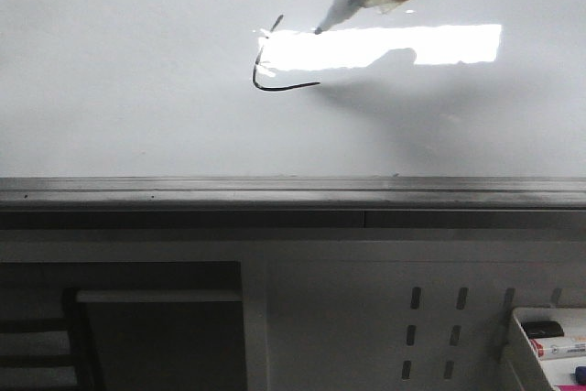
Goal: Write number 4 on whiteboard
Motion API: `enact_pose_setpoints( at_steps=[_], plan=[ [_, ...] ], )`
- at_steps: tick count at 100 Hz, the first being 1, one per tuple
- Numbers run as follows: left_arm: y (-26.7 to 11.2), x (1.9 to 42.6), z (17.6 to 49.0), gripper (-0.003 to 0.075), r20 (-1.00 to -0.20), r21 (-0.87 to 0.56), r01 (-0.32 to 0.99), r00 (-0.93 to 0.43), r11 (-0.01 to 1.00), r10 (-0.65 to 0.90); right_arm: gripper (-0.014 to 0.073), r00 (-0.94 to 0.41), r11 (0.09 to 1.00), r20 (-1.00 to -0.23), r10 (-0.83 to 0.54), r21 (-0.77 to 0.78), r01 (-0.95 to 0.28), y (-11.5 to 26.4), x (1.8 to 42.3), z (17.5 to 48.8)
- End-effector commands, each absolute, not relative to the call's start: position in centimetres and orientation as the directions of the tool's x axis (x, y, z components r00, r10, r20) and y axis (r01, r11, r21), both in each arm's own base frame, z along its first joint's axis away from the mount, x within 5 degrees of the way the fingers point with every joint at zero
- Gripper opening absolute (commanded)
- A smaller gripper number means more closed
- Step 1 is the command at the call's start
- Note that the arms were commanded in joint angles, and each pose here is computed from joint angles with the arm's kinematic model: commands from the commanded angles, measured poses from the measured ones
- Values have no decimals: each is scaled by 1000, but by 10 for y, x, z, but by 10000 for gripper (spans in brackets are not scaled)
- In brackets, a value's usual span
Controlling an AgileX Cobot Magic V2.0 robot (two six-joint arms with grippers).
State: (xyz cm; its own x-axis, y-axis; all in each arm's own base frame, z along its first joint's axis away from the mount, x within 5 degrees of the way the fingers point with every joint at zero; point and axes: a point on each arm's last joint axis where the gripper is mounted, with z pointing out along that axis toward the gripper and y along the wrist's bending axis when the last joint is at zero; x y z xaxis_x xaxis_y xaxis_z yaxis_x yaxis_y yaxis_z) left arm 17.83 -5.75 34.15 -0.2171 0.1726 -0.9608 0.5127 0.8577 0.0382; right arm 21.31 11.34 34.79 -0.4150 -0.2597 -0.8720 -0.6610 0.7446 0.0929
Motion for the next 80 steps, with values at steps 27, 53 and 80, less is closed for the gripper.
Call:
enact_pose_setpoints(
  at_steps=[27,53,80],
  plan=[
    [-56,178,355,450,-977,16,485,-179,874,117,-43,-314,808,-936,-156,61,-586,125,239,357],
    [-56,178,355,450,-977,16,485,-179,874,117,-43,-456,734,-837,-305,99,-672,137,243,322],
    [-61,174,355,450,-976,11,548,-176,837,128,-43,-435,687,-842,-318,112,-718,132,218,337]
  ],
)
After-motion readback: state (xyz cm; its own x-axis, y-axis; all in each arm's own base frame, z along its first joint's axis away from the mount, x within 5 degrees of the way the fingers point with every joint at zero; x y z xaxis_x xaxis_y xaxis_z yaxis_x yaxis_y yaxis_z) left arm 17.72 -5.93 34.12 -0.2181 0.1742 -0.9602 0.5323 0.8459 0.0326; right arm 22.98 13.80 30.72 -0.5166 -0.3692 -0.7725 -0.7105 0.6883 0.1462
